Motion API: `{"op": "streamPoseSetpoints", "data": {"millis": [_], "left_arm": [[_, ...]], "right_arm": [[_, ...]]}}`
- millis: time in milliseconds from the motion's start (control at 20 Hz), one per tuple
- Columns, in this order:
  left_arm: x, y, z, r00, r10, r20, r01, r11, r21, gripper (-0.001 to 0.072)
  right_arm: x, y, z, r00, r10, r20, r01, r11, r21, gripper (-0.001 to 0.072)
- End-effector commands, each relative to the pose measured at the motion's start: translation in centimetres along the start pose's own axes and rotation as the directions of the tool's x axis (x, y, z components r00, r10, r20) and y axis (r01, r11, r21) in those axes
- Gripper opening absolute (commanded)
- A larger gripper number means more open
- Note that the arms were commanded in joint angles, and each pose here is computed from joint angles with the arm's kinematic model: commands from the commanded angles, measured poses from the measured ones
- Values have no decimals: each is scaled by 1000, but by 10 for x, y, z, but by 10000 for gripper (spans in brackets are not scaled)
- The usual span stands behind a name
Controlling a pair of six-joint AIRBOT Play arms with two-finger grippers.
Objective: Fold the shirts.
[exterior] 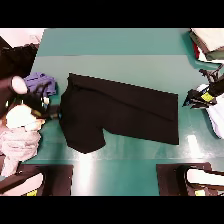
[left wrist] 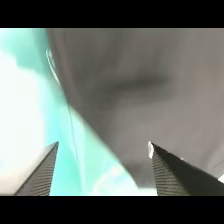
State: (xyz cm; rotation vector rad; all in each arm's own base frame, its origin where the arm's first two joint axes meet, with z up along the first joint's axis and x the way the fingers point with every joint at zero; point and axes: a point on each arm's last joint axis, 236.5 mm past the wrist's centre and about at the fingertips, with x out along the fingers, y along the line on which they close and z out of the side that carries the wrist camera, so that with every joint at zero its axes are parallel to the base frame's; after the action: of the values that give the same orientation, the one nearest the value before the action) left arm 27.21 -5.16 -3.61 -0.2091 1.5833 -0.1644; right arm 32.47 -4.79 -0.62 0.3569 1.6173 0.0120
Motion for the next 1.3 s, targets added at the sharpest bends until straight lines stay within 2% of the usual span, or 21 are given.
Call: {"op": "streamPoseSetpoints", "data": {"millis": [0, 350, 650, 750, 850, 900, 950, 1100, 1250], "left_arm": [[31, 4, -69, 1000, -20, 0, 20, 994, -105, 669], [43, -33, -57, 974, -196, 116, 217, 952, -215, 669], [63, -32, -66, 974, -211, 78, 225, 938, -265, 669], [62, -34, -56, 969, -216, 120, 241, 932, -272, 664], [60, -37, -48, 961, -229, 154, 265, 923, -281, 278], [59, -36, -44, 959, -228, 167, 269, 921, -282, 127], [59, -36, -44, 959, -228, 169, 269, 921, -282, 28], [55, -40, -47, 960, -237, 148, 267, 933, -240, 24], [43, -46, -44, 958, -252, 136, 272, 949, -160, 24]], "right_arm": [[0, 3, 0, 1000, 1, -2, -1, 1000, -15, 484], [-1, 22, 1, 997, 80, 4, -80, 996, -30, 484], [-1, 22, -2, 997, 81, -8, -81, 996, -31, 484], [-1, 22, -5, 996, 82, -20, -83, 996, -31, 484], [-2, 23, -9, 996, 83, -34, -85, 996, -42, 484], [-3, 23, -12, 995, 84, -45, -86, 995, -46, 484], [-4, 22, -15, 995, 85, -50, -87, 995, -44, 484], [1, 12, -39, 994, 91, -53, -92, 996, -12, 484], [18, -5, -87, 989, 117, -93, -110, 990, 83, 484]]}}
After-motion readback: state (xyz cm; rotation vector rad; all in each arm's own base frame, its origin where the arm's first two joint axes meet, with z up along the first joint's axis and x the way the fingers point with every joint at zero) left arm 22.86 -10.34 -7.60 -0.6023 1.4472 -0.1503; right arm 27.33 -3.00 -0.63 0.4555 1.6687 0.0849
